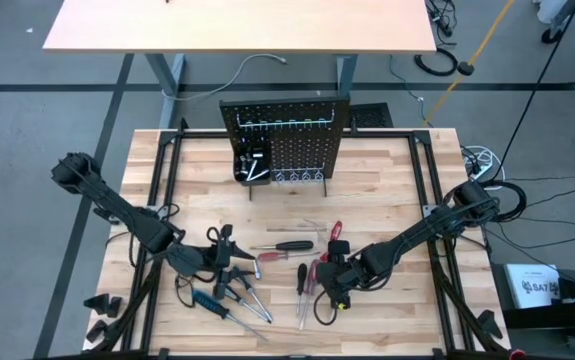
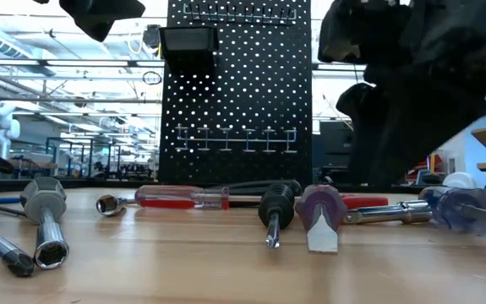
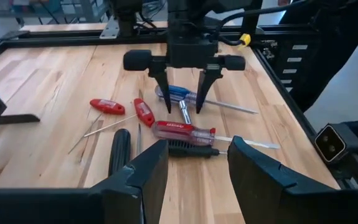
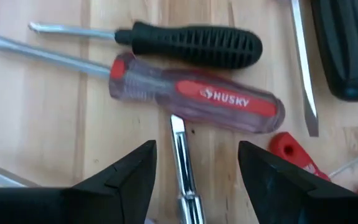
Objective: Hang tools onto peg board
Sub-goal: Put the extension bar into the black bin on the pegboard
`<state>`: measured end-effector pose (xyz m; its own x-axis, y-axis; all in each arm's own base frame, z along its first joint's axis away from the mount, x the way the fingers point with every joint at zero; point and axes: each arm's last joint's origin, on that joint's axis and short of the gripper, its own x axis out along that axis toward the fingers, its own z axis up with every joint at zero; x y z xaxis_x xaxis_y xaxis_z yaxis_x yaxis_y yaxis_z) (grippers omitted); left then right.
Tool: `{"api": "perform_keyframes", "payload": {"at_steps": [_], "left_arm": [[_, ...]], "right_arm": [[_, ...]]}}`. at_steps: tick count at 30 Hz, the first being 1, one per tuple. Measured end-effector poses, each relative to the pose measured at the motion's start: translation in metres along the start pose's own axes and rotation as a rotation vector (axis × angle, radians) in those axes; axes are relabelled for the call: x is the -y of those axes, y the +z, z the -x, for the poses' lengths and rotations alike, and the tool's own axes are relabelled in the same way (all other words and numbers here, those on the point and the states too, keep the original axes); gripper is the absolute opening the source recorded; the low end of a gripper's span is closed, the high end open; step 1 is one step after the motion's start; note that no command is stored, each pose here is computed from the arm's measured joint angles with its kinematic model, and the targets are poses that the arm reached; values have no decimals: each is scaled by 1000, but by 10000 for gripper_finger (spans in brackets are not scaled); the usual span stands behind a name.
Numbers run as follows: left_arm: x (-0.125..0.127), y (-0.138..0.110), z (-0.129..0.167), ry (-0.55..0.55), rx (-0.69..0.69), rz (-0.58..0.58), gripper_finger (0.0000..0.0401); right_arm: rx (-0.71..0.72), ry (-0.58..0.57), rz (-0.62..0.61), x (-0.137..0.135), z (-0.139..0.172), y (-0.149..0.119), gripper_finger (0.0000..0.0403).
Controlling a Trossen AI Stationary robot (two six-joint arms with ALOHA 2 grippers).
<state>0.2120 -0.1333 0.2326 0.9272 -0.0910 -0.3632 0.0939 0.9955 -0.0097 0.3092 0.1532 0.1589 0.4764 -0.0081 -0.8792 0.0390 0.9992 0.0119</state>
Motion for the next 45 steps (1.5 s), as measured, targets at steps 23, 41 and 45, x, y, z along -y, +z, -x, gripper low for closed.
{"api": "perform_keyframes", "payload": {"at_steps": [23, 41, 45], "left_arm": [[-13, 2, -32, -53, 58, -76, 168], [-13, 2, -32, -99, 53, -77, 168], [-11, 6, -32, -139, 91, -77, 168]], "right_arm": [[-30, 4, -74, 6, -17, -34, 45], [-6, 41, -63, 2, 6, -26, 45], [34, 65, -45, 0, 16, -23, 45]]}}
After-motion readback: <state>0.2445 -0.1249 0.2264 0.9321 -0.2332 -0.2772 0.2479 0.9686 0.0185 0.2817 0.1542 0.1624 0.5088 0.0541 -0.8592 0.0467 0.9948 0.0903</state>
